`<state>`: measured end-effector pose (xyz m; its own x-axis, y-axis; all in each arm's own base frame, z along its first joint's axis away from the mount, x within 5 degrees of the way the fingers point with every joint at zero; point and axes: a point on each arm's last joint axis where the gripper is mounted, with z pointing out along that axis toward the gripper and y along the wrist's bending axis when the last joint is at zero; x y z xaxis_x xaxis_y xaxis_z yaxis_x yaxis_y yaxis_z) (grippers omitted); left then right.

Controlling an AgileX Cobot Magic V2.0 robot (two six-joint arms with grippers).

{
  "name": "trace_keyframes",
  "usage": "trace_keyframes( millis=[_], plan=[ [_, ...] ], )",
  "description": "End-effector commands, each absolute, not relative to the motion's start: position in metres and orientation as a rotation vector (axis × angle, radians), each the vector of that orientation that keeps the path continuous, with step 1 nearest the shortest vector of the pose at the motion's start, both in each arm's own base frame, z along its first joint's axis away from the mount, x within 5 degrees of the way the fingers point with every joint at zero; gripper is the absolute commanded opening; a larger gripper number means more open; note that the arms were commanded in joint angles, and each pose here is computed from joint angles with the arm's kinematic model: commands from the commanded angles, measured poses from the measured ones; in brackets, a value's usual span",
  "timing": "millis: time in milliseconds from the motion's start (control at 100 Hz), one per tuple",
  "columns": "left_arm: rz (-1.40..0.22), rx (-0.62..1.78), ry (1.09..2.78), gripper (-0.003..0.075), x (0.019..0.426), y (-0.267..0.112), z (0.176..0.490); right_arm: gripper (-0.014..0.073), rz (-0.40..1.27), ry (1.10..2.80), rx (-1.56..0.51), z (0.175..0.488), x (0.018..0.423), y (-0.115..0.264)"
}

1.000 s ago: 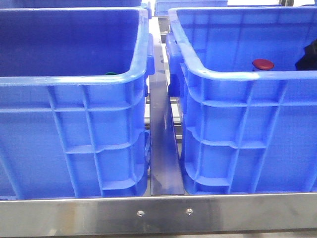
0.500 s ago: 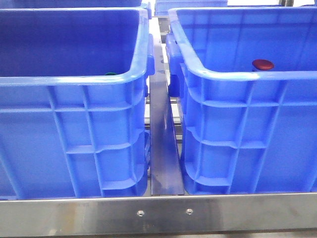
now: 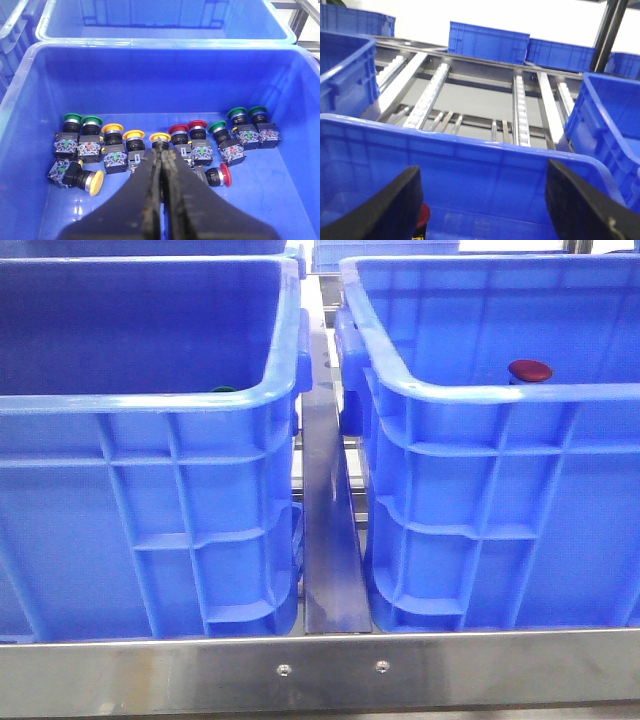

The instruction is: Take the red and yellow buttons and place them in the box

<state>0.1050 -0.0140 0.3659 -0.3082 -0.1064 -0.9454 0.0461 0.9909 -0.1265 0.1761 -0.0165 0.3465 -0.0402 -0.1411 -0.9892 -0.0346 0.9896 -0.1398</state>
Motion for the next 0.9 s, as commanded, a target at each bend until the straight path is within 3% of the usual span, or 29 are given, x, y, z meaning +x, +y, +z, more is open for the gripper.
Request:
trace_keyframes(
  millis=[0, 120, 430, 890],
  plan=[
    [-0.188, -0.033, 1.787, -0.0019, 0.105, -0.016, 0.38, 0.0512, 0.007, 1.506, -0.047, 0.359, 0.156, -0.012],
    [-0.188, -0.033, 1.787, -0.0019, 0.105, -0.016, 0.38, 0.0393, -0.001, 1.46, -0.057, 0.358, 0.137, -0.007],
    [-0.188, -0.033, 1.787, -0.0019, 0.105, -0.016, 0.38, -0.0099, 0.042, 1.414, -0.113, 0.357, 0.126, 0.001],
    [-0.188, -0.033, 1.787, -0.0019, 0.105, -0.016, 0.38, -0.0087, 0.042, 1.413, -0.113, 0.357, 0.126, 0.001]
  ],
)
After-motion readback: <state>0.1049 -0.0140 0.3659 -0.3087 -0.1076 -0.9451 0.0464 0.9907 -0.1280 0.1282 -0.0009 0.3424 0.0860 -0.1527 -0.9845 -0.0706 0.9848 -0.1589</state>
